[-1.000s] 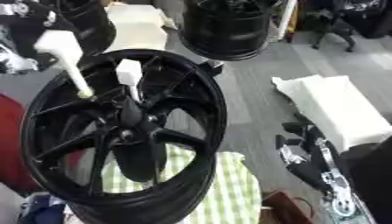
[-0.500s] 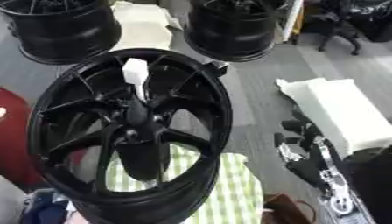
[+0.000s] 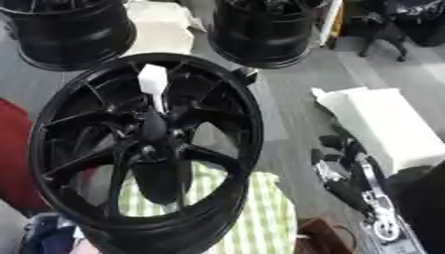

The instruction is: Pull the pin out of the wheel hub.

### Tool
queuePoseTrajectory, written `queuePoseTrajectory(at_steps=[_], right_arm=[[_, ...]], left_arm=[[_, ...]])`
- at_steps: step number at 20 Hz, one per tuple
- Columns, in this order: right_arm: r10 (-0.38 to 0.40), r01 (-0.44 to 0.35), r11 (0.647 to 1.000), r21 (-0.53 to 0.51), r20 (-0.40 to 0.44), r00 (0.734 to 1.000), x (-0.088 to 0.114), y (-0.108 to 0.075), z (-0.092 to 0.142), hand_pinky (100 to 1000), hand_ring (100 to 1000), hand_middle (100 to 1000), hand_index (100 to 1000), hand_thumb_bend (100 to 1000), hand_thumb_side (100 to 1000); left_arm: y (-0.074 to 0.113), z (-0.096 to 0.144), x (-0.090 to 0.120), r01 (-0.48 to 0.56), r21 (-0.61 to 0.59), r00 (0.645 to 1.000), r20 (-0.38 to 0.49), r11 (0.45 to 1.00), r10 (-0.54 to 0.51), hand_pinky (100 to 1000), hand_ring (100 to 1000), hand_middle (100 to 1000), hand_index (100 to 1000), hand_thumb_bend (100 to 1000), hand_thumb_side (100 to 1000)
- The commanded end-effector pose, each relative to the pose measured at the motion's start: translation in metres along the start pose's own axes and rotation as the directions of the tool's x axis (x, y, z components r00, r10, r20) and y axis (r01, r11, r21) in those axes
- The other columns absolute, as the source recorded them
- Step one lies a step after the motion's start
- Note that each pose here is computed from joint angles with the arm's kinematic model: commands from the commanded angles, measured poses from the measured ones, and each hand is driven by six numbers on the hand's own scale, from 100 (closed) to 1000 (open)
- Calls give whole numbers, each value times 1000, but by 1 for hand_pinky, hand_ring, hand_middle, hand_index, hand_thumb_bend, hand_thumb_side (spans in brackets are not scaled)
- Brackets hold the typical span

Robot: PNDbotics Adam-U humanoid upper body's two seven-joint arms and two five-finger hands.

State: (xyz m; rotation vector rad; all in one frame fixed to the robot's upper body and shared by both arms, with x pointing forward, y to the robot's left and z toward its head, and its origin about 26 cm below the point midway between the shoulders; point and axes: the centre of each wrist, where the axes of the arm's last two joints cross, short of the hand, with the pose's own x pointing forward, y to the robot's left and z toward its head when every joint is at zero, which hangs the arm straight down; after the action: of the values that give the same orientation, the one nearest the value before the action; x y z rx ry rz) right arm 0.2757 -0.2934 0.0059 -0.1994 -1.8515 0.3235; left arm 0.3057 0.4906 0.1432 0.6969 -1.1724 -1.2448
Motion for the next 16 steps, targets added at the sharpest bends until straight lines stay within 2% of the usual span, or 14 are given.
queuePoseTrajectory(at_steps=[1,4,6,8,11,15,16], right_arm=[[14,-14,1000,-11,23,1000,5,-6,-5,699,838,745,952,238,393],[12,-12,1000,-15,24,1000,6,-6,-5,699,838,745,952,237,393],[9,-8,1000,-15,26,1000,6,-5,-6,699,838,745,952,236,393],[5,-5,1000,-13,29,1000,7,-4,-6,699,838,744,952,235,394],[1,0,1000,-13,33,999,7,-3,-7,699,838,744,952,236,393],[-7,8,1000,-10,41,999,9,-1,-9,699,838,744,952,235,393],[-9,10,1000,-8,42,999,9,-1,-10,699,838,744,952,236,394]], left_arm=[[2,8,1,-8,158,998,-58,987,17,856,822,864,976,573,643],[-13,10,11,-97,318,992,-46,943,117,813,782,827,959,431,638],[-24,10,24,-195,426,977,7,883,212,784,757,803,945,339,610],[-36,8,39,-313,499,946,85,808,314,761,738,785,935,278,589],[-50,4,65,-488,546,867,211,681,451,725,704,756,919,210,536],[-57,-1,97,-707,513,696,382,488,608,709,686,741,913,166,505],[-57,-1,103,-731,503,670,403,461,623,707,683,738,912,163,500]])
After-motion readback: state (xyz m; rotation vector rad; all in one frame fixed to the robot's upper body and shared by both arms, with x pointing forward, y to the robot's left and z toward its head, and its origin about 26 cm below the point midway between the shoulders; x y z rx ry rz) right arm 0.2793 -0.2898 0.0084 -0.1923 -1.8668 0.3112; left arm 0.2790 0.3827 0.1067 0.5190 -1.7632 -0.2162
